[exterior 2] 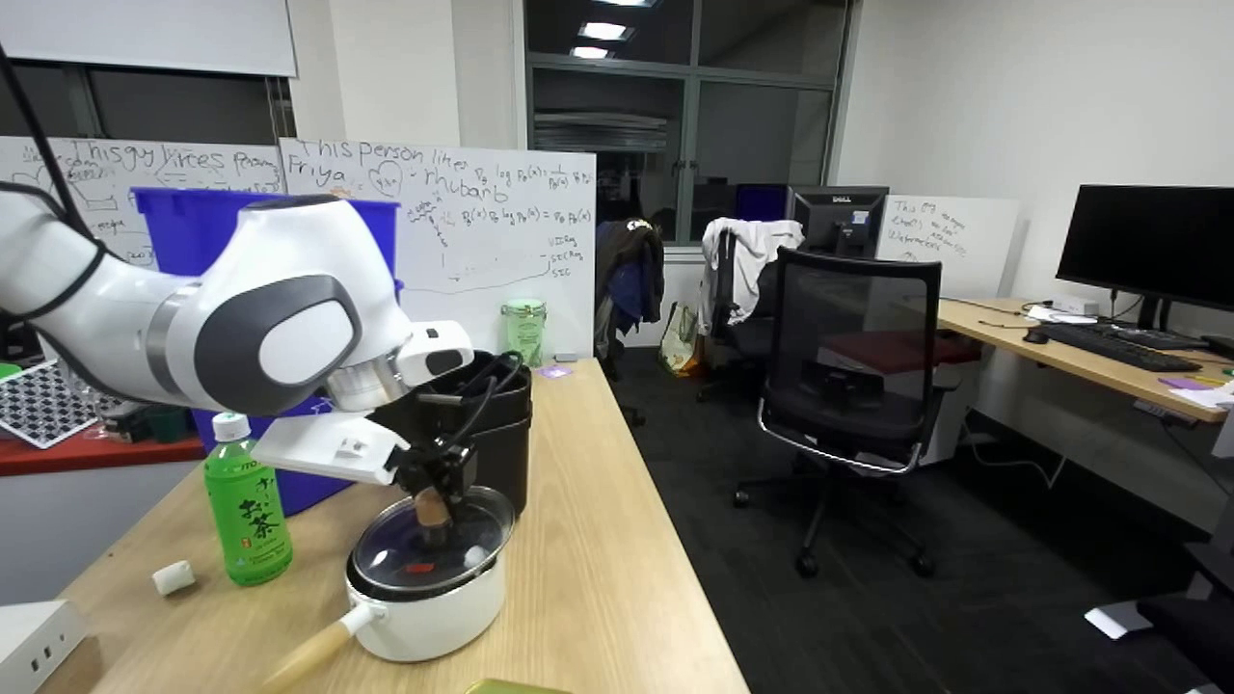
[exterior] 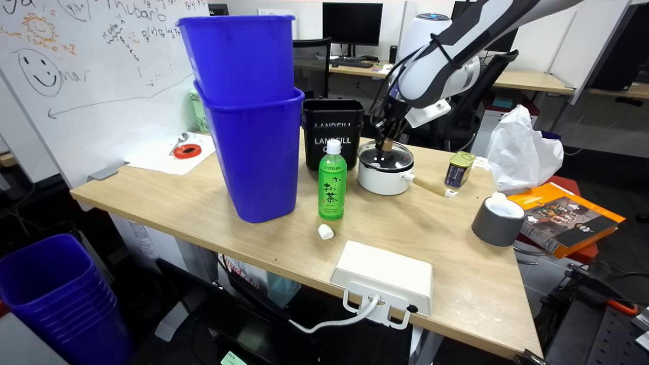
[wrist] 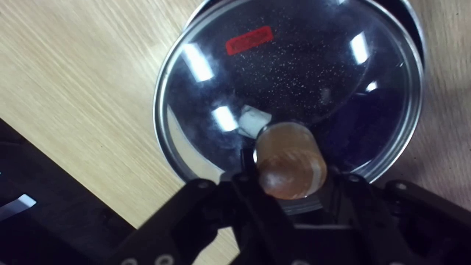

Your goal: Put the lid on the white pot.

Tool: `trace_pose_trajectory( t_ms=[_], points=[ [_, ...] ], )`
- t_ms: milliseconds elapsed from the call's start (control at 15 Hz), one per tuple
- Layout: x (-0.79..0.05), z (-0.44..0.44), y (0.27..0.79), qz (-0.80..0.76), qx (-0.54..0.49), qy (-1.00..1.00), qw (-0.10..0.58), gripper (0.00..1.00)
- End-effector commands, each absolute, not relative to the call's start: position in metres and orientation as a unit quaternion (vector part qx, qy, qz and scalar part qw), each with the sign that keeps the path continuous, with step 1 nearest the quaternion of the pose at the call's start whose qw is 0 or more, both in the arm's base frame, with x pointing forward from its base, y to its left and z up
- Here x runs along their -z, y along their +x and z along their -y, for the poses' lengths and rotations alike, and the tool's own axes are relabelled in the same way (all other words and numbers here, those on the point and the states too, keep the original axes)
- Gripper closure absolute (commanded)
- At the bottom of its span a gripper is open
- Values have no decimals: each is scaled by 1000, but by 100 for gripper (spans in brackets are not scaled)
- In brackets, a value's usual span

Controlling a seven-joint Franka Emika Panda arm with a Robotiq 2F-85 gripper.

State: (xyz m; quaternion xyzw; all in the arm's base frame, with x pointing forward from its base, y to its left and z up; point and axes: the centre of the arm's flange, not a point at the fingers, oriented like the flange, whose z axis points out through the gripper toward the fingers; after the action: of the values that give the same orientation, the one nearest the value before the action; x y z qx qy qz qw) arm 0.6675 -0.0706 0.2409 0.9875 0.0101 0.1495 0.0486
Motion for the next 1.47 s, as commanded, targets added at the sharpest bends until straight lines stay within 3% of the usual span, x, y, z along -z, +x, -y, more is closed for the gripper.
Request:
trace_pose_trajectory(
  t_ms=[0, 1400],
  points=[
    [-250, 64, 662, -31, -167, 983, 77, 84],
    [-239, 54, 645, -42, -187, 976, 98, 84]
  ],
)
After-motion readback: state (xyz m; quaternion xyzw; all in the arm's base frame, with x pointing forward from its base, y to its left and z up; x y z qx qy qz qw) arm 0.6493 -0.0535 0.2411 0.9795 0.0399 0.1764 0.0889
